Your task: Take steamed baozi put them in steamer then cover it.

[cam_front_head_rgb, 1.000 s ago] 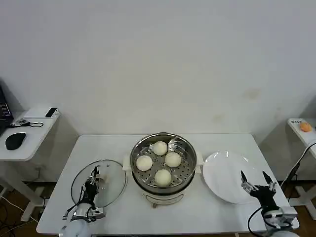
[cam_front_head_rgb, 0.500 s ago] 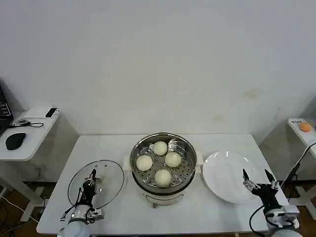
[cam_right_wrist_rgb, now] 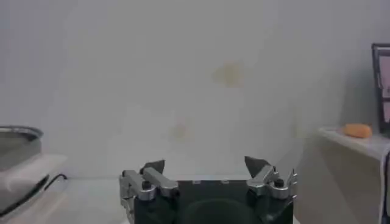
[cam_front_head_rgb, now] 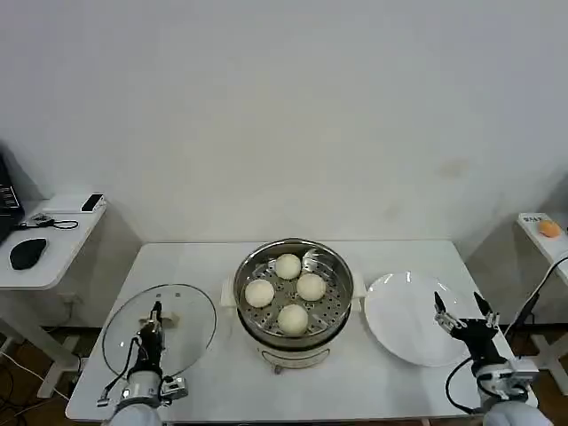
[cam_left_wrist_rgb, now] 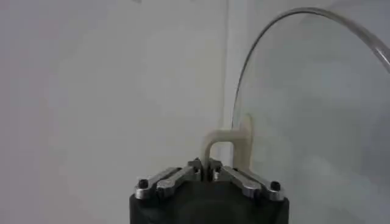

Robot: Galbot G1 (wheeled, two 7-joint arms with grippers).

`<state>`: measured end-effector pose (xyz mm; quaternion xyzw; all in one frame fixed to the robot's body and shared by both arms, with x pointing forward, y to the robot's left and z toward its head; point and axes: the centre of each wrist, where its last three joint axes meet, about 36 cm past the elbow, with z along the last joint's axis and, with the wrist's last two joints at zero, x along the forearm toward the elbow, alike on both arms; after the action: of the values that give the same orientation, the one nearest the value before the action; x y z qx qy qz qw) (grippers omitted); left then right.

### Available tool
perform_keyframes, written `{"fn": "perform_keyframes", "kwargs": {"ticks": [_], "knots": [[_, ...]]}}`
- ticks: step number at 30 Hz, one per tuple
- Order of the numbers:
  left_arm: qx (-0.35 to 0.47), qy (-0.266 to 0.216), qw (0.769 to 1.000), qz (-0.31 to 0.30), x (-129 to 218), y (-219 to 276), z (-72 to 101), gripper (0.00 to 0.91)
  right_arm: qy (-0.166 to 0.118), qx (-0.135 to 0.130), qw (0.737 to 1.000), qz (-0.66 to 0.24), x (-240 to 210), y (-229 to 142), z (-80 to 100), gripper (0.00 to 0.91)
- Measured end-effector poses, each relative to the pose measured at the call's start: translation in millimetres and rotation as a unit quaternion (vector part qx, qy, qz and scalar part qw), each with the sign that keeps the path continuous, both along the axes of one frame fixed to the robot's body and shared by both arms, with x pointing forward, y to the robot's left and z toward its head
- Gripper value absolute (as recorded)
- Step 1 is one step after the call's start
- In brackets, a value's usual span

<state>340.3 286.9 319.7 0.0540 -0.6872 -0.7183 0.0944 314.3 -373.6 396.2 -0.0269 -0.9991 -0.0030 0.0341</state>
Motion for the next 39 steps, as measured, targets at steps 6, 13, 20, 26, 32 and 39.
{"fn": "perform_keyframes", "kwargs": {"ticks": [6,13,20,26,32,39], "knots": [[0.048,-0.038,0.996,0.060,-7,-21,35.2,0.000,-0.005,0.002,1.000,0.006,5,4,2.3,0.907],[0.080,-0.089,0.987,0.104,-10,-43,76.8,0.000,-0.005,0.004,1.000,0.006,5,6,3.3,0.907],[0.090,-0.140,0.982,0.094,-12,-71,116.4,0.000,0.005,-0.005,1.000,0.013,0,3,12.5,0.907],[0.092,-0.163,0.981,0.045,-14,-107,125.8,0.000,0.014,-0.014,1.000,0.012,-8,-1,20.2,0.907],[0.069,-0.166,0.984,-0.009,-9,-154,125.9,0.000,0.022,-0.021,1.000,0.003,-20,-5,26.0,0.907],[0.044,-0.153,0.985,-0.067,2,-205,120.1,0.000,0.030,-0.029,0.999,-0.016,-32,-12,27.3,0.907]]}}
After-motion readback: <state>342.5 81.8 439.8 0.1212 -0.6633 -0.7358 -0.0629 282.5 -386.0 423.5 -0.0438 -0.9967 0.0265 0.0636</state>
